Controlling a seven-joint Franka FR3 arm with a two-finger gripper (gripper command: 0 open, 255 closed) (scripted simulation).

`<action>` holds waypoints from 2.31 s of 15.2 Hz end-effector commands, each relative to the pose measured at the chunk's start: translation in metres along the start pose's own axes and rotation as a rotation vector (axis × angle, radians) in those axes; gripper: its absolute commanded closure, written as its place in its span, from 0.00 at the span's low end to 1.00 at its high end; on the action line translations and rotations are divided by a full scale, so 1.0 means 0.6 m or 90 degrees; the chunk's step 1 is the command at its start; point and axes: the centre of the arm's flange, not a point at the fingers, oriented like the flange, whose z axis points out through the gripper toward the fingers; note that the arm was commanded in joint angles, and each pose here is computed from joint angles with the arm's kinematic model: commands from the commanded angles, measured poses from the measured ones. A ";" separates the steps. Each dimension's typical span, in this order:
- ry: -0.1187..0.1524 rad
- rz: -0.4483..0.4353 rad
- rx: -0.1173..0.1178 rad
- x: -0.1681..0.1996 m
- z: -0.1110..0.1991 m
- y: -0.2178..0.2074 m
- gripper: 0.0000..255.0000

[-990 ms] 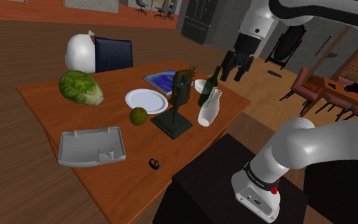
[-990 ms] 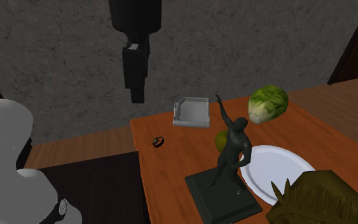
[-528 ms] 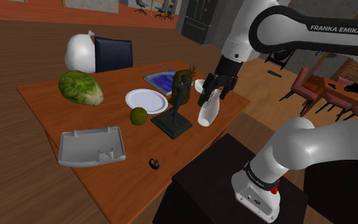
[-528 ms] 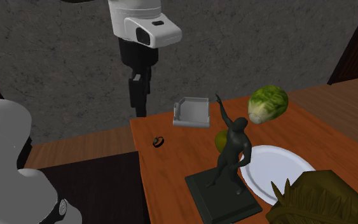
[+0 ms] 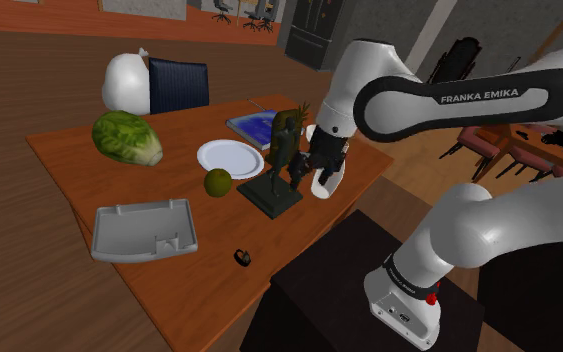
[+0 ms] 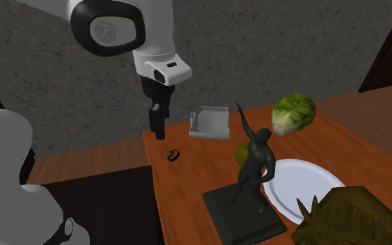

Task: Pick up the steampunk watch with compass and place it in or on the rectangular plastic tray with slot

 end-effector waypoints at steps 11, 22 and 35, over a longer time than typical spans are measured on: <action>0.043 0.049 -0.017 -0.017 0.227 -0.143 0.00; 0.068 0.077 -0.027 -0.010 0.393 -0.227 0.00; 0.068 0.078 -0.027 -0.006 0.432 -0.225 1.00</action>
